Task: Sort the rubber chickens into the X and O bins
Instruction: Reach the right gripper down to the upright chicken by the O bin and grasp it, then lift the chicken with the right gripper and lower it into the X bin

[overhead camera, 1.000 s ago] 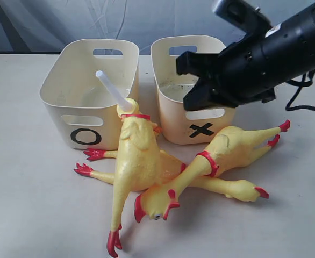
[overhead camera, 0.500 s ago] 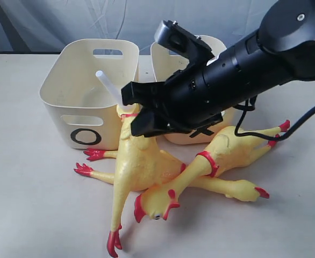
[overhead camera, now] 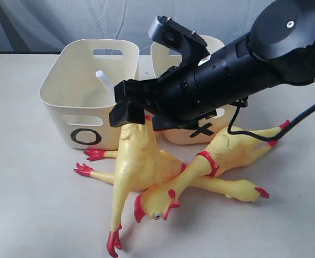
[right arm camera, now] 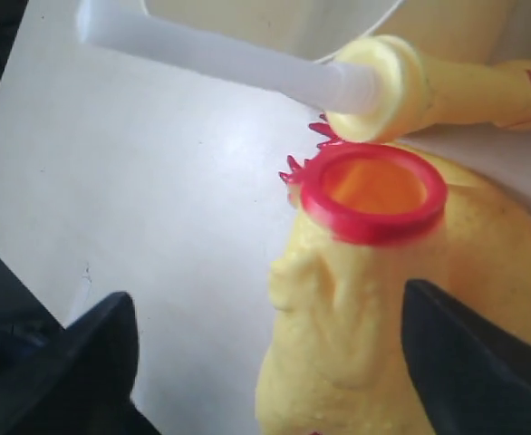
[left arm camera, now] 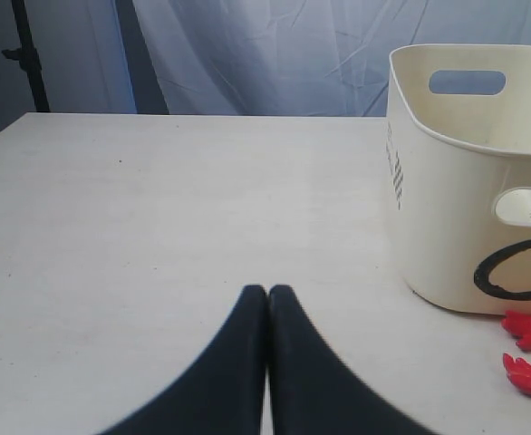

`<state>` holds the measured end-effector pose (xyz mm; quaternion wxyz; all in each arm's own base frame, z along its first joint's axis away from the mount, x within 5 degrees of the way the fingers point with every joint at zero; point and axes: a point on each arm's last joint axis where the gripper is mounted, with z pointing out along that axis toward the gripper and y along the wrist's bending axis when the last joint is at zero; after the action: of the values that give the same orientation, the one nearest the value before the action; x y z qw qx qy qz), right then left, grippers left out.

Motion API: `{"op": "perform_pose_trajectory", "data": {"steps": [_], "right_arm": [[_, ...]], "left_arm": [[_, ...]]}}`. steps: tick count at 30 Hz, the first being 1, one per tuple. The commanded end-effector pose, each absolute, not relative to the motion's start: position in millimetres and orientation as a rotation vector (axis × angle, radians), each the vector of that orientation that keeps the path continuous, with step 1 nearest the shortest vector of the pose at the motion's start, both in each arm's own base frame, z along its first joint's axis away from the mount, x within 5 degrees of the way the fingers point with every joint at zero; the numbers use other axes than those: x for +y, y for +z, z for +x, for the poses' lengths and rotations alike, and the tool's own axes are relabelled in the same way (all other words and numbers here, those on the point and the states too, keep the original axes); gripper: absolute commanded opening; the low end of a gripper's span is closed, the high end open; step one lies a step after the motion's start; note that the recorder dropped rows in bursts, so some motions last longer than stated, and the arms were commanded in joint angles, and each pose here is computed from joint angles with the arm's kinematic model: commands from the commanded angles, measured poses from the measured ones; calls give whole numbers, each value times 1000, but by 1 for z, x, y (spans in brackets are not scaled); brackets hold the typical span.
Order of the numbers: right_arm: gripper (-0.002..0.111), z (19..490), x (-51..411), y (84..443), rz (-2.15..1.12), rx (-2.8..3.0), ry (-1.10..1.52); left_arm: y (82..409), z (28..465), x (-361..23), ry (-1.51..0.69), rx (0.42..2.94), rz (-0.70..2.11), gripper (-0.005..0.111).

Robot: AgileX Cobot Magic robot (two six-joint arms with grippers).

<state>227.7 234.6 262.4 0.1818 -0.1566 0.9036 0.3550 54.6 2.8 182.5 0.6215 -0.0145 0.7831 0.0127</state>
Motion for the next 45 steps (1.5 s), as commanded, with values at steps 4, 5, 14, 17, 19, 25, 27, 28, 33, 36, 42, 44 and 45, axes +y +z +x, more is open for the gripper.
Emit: {"op": "perform_pose_trajectory", "data": {"steps": [4,5,14,17,19,25,27,28,33,36,42,44,45], "right_arm": [[75,237,241,238,-426,2614,958],[75,238,242,236,-423,2617,954],[75,247,245,218,-389,2639,909],[75,247,246,212,-397,2670,907],[75,246,246,210,-398,2678,906],[58,245,249,210,-410,2668,902],[53,245,249,210,-412,2668,903],[50,245,249,210,-413,2670,904],[38,241,250,210,-409,2705,943],[30,237,250,214,-413,2718,980],[29,228,244,246,-438,2628,1033],[29,225,239,262,-434,2564,1049],[29,223,237,271,-431,2525,1054]], "left_arm": [[187,55,3,28,1775,-33,0],[187,55,3,28,1775,-33,0],[187,55,3,28,1775,-33,0],[187,55,3,28,1775,-33,0],[187,55,3,28,1775,-33,0],[187,55,3,28,1775,-33,0],[187,55,3,28,1775,-33,0],[187,55,3,28,1775,-33,0],[187,55,3,28,1775,-33,0],[187,55,3,28,1775,-33,0],[187,55,3,28,1773,-33,0],[187,55,3,28,1773,-33,0],[187,55,3,28,1773,-33,0]]}}
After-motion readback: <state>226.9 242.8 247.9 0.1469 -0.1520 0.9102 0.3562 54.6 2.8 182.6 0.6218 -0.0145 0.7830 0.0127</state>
